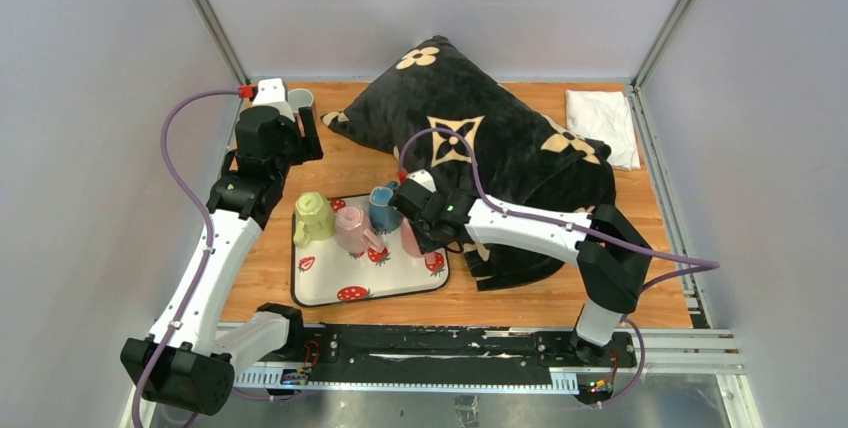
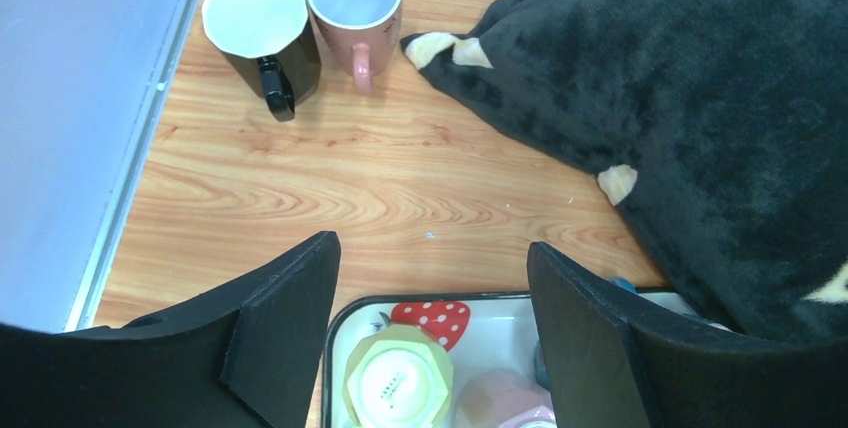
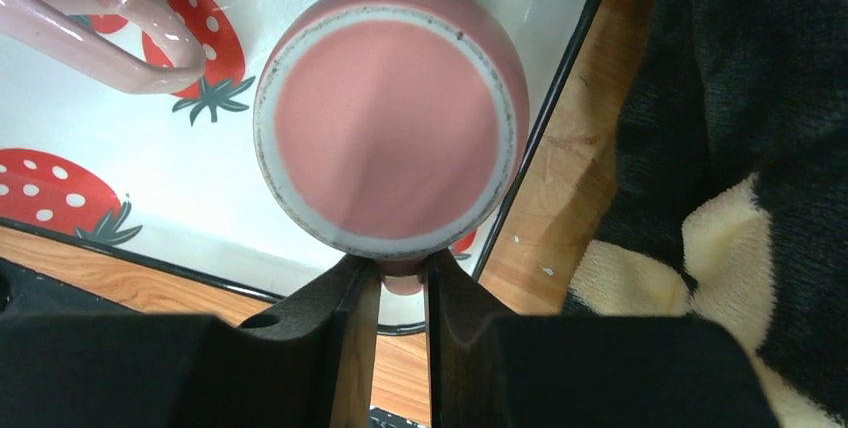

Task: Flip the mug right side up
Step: Turn over the cup on the tray.

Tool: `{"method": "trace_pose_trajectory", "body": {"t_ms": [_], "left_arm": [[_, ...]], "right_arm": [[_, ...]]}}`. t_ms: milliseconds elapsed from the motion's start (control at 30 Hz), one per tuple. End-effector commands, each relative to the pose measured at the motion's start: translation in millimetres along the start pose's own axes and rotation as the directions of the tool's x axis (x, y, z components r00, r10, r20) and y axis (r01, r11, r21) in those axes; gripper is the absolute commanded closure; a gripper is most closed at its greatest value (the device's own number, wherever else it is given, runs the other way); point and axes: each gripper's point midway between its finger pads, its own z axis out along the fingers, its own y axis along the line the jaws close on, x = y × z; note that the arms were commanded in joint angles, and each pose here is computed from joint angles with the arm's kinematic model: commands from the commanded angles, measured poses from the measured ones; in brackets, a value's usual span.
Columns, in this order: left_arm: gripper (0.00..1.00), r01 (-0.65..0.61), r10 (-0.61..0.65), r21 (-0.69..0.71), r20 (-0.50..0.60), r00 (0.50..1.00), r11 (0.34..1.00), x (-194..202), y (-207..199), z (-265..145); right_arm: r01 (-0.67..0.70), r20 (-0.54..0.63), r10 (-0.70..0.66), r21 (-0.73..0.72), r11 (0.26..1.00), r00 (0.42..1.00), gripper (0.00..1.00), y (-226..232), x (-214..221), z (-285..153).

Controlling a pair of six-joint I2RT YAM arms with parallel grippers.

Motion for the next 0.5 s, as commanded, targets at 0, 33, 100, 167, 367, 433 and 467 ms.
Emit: {"method": "trace_pose_trajectory", "body": {"t_ms": [0,33,100,167,367,433,467], "left_arm": [[0.23,0.041,-0.042,0.04,0.031,0.999,0.998,-7.4,-5.8,-3.4],[0.23,0.049,-0.051,0.049,0.032,0.998,0.998,-8.8,-7.3,-5.7],[0.21,0.065,-0.066,0.052,0.033,0.997,0.997,-10.0,-7.4,-10.1],[0.2,0.083,-0.085,0.055,0.034,0.996,0.995,-11.5,-7.2,-15.6],[0.15,0.151,-0.155,0.106,0.035,0.987,0.983,-13.2,-14.8,-30.3],[0.14,0.162,-0.167,0.121,0.036,0.985,0.979,-14.5,-16.9,-34.4],[0.14,0.166,-0.172,0.132,0.036,0.985,0.977,-15.2,-18.6,-35.9]], "right_arm": [[0.008,0.065,-0.004,-0.059,0.998,0.998,1.0,-1.1,-13.3,-19.4],[0.017,0.071,-0.012,-0.076,0.997,0.997,1.0,0.4,-13.1,-20.8],[0.033,0.095,-0.022,-0.116,0.993,0.995,1.0,3.2,-12.6,-24.0],[0.045,0.116,-0.026,-0.164,0.985,0.993,1.0,5.5,-8.9,-25.7],[0.082,0.154,-0.045,-0.241,0.967,0.987,1.0,8.9,-7.7,-34.8],[0.088,0.171,-0.044,-0.258,0.962,0.984,1.0,9.0,-8.2,-37.5],[0.09,0.184,-0.041,-0.269,0.959,0.982,1.0,9.0,-8.7,-39.4]]}}
